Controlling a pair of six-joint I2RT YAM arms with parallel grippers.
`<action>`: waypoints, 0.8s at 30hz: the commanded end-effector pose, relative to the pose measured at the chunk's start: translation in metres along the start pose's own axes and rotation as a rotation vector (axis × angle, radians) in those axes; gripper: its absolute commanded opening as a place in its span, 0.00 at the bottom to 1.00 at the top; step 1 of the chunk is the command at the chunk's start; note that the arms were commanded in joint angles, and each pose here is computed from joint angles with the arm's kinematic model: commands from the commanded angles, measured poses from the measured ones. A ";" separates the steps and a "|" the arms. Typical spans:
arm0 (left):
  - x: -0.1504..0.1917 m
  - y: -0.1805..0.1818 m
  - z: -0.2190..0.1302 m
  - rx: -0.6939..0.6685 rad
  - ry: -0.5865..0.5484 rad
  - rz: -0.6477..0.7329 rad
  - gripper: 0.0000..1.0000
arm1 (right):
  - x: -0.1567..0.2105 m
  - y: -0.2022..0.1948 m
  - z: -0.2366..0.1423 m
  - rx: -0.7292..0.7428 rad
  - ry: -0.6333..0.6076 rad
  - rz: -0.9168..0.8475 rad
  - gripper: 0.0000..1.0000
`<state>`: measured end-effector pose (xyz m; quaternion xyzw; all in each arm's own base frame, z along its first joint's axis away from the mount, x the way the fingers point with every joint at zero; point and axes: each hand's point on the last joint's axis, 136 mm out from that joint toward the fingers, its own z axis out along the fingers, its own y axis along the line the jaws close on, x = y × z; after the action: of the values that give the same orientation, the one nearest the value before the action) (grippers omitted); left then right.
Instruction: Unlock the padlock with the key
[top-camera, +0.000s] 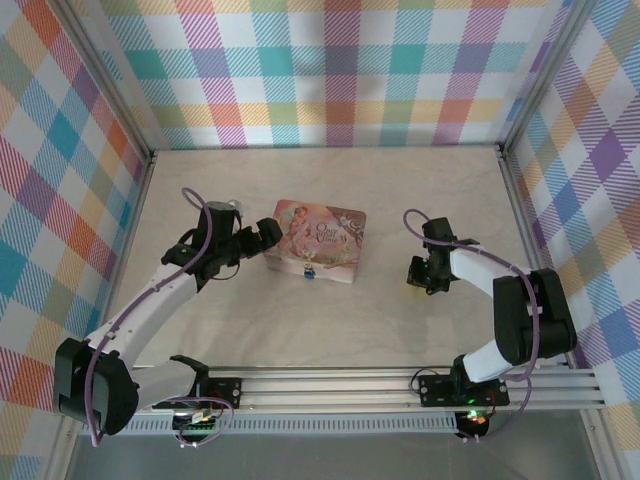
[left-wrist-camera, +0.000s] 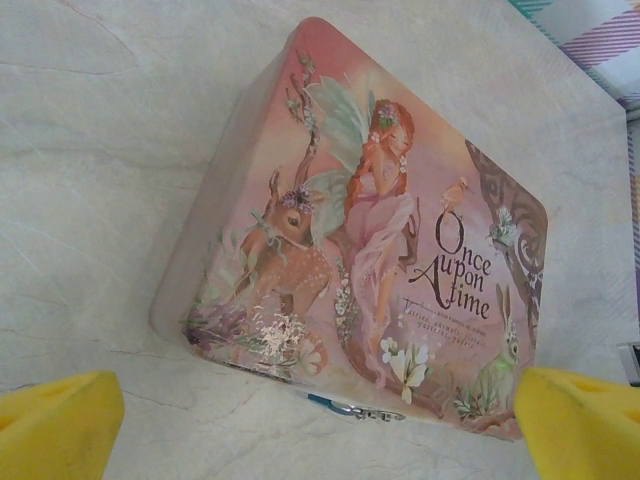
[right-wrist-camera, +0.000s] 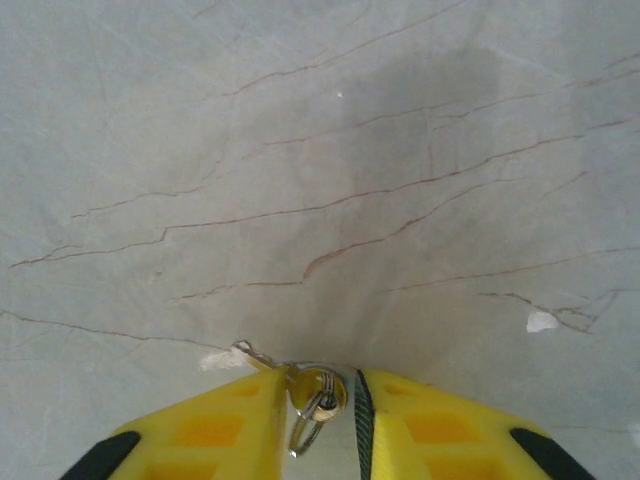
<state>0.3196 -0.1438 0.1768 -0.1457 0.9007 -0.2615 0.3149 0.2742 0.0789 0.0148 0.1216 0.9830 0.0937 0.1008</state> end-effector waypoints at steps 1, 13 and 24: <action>0.004 0.002 0.000 -0.016 0.015 -0.002 1.00 | -0.002 0.007 0.005 -0.028 0.019 0.005 0.21; 0.003 0.002 0.000 -0.019 0.014 -0.003 1.00 | -0.003 0.011 -0.001 -0.054 -0.002 -0.009 0.00; -0.001 -0.019 -0.003 0.066 0.007 -0.038 1.00 | -0.012 0.035 -0.027 -0.206 -0.111 -0.011 0.00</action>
<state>0.3165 -0.1461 0.1746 -0.1550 0.9014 -0.2681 0.3027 0.2851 0.0921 0.0372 0.1149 0.9719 0.1451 0.1454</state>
